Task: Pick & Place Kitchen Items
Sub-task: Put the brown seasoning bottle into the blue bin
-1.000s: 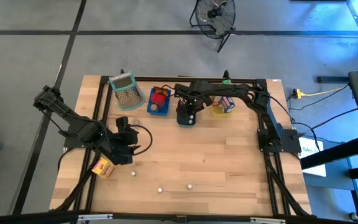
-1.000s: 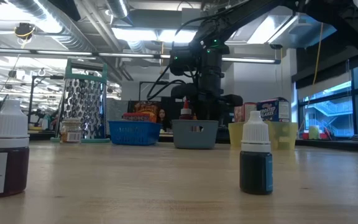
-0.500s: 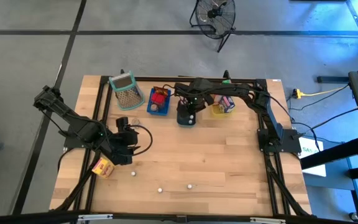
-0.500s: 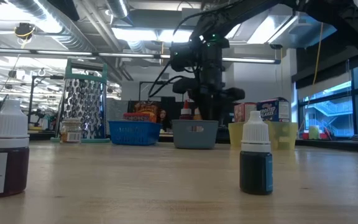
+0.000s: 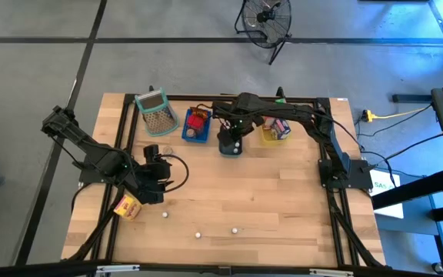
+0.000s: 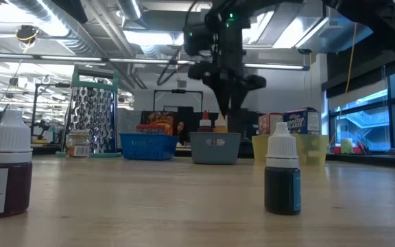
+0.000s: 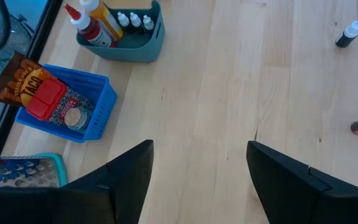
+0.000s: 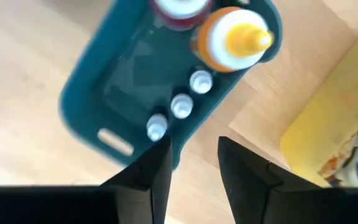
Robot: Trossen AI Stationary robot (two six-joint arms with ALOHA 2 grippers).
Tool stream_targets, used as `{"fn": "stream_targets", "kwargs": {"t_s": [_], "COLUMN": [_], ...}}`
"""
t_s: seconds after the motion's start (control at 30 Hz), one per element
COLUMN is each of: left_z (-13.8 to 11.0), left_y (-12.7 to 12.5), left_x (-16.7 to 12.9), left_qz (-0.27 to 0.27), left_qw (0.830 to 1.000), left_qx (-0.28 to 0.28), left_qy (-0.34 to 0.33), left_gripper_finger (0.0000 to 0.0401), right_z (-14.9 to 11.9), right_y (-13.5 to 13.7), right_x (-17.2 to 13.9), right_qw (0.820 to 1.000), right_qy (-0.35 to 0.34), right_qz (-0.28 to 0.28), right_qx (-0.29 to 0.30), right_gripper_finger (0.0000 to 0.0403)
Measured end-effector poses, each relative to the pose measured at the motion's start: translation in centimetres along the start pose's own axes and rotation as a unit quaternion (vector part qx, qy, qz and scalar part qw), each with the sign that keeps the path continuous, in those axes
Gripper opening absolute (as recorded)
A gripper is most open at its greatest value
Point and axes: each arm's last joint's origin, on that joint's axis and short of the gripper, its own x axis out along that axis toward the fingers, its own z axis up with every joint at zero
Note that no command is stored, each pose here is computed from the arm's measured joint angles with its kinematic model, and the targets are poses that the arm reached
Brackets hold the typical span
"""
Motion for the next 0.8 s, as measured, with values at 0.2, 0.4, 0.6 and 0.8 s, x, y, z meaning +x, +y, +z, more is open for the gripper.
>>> {"fn": "stream_targets", "kwargs": {"t_s": [0.2,0.4,0.6,0.8], "left_z": [0.0,-0.1,-0.1,-0.2], "left_y": [0.0,-0.1,-0.2,-0.2], "left_x": [0.0,0.0,0.0,0.0], "left_qz": [-0.007,-0.022,-0.034,-0.034], "left_qw": [1.000,1.000,0.999,0.999], "left_qx": [-0.002,-0.004,-0.003,-0.003], "left_qy": [0.005,0.016,0.025,0.025], "left_gripper_finger": [0.0254,0.0254,0.0254,0.0254], "right_z": [-1.8,-5.6,-11.2,-17.6], "right_y": [2.1,4.9,8.0,10.3], "right_x": [-2.8,-6.1,-9.5,-11.2], "right_qw": [0.998,0.989,0.967,0.940], "right_qy": [-0.011,-0.015,-0.052,-0.090], "right_qz": [0.012,0.016,0.060,0.056], "right_qx": [-0.067,-0.147,-0.242,-0.323], "right_gripper_finger": [0.0133,0.0133,0.0133,0.0133]}}
